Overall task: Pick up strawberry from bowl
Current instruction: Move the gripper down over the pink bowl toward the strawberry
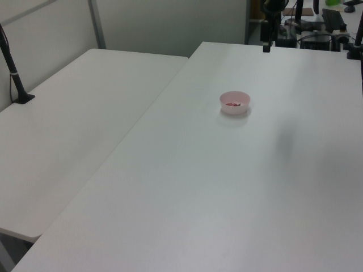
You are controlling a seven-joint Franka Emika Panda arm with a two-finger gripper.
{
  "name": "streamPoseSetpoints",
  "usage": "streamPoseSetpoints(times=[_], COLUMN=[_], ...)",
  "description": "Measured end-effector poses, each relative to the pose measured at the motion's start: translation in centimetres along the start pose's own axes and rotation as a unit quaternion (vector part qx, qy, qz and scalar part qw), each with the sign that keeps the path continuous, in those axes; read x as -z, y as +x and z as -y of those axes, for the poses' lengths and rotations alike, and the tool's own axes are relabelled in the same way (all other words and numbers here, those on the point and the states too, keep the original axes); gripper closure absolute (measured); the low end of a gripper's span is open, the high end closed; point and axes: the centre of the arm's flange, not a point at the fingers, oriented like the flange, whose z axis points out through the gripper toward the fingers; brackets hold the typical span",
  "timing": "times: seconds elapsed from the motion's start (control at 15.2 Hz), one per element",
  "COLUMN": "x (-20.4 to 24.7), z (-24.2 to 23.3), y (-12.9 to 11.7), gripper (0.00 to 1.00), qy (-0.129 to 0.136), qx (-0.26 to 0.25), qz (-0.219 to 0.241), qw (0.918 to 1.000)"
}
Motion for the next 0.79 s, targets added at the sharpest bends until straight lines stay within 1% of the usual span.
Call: streamPoseSetpoints(times=[0.66, 0.79], x=[-0.57, -0.68], z=[0.06, 0.07], y=[0.24, 0.54], gripper=[0.0, 0.0], qy=[0.0, -0.001], qx=[0.0, 0.001], qz=[0.005, -0.002], qw=[1.0, 1.0])
